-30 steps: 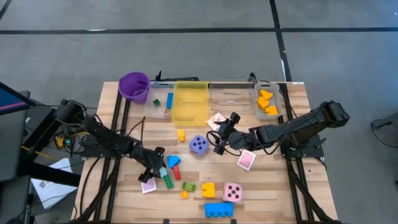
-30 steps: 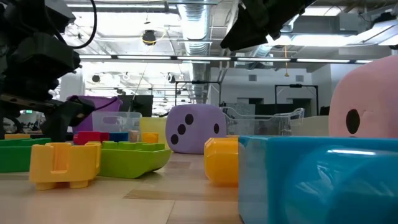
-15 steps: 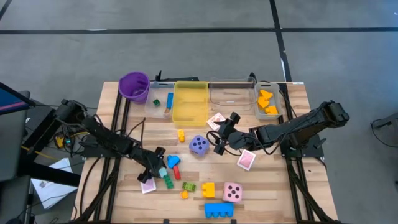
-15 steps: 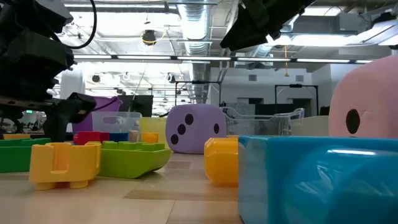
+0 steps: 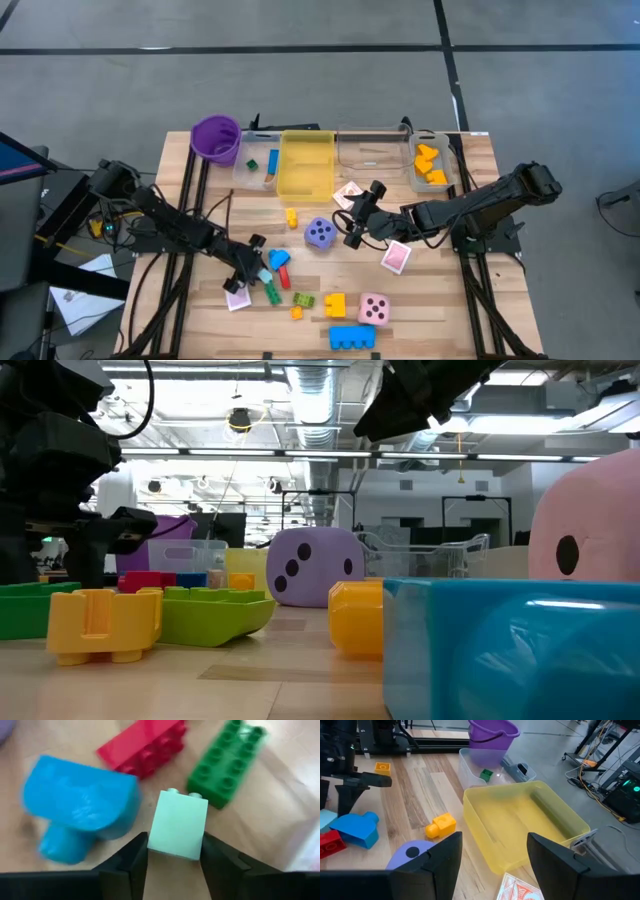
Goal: Pick & Place Toys
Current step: Put the small light blue game piece into the white bin
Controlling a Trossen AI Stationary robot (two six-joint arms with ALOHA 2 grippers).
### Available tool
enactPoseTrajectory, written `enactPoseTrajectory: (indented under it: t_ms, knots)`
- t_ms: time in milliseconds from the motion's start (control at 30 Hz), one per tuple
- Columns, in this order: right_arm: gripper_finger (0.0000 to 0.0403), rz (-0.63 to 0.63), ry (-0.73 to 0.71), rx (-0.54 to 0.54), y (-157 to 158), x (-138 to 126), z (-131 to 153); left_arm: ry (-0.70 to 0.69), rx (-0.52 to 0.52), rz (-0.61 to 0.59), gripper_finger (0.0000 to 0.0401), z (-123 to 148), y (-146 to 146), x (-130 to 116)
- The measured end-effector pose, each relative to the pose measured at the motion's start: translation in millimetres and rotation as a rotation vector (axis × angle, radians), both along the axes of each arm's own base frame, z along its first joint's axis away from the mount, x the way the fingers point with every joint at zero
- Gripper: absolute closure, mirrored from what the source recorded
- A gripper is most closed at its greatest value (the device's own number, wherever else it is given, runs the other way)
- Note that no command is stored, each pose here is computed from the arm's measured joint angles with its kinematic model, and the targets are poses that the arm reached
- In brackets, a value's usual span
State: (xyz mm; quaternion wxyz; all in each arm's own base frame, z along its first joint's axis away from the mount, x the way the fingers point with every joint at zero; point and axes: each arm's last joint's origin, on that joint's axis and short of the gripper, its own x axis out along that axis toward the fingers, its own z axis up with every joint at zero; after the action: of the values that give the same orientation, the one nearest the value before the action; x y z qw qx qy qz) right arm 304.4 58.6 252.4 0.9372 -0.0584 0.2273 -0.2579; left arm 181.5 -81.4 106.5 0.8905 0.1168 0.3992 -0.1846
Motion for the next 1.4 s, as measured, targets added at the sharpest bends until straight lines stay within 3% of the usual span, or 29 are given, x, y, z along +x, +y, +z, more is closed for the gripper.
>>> enactPoseTrajectory:
  t_ms: [267, 467, 767, 900, 1167, 1400]
  knots:
    - [0.0186, -0.003, -0.011, 0.008, 0.2, 0.3, 0.5, -0.194, -0.054, 0.145, 0.0260, 33.2, 11.4, 1.7]
    - [0.0186, -0.004, -0.011, 0.007, -0.2, 0.4, 0.5, -0.414, 0.035, 0.359, 0.0259, 64.9, 29.3, -3.9]
    - [0.0186, -0.043, -0.063, 0.018, -11.1, 4.6, 4.8, -0.629, 0.303, 0.989, 0.0259, 90.0, 76.7, -10.6]
    - [0.0186, -0.060, -0.063, 0.017, -16.3, 5.3, 4.8, -0.642, 0.369, 1.173, 0.0258, 91.9, 100.5, -10.9]
    - [0.0186, -0.058, -0.066, 0.019, -16.3, 5.5, 5.0, -0.585, 0.440, 1.371, 0.0253, 85.9, 144.2, -14.4]
    - [0.0186, -0.056, -0.066, 0.020, -15.6, 5.4, 5.0, -0.549, 0.400, 1.348, 0.0197, 80.6, 156.6, -14.0]
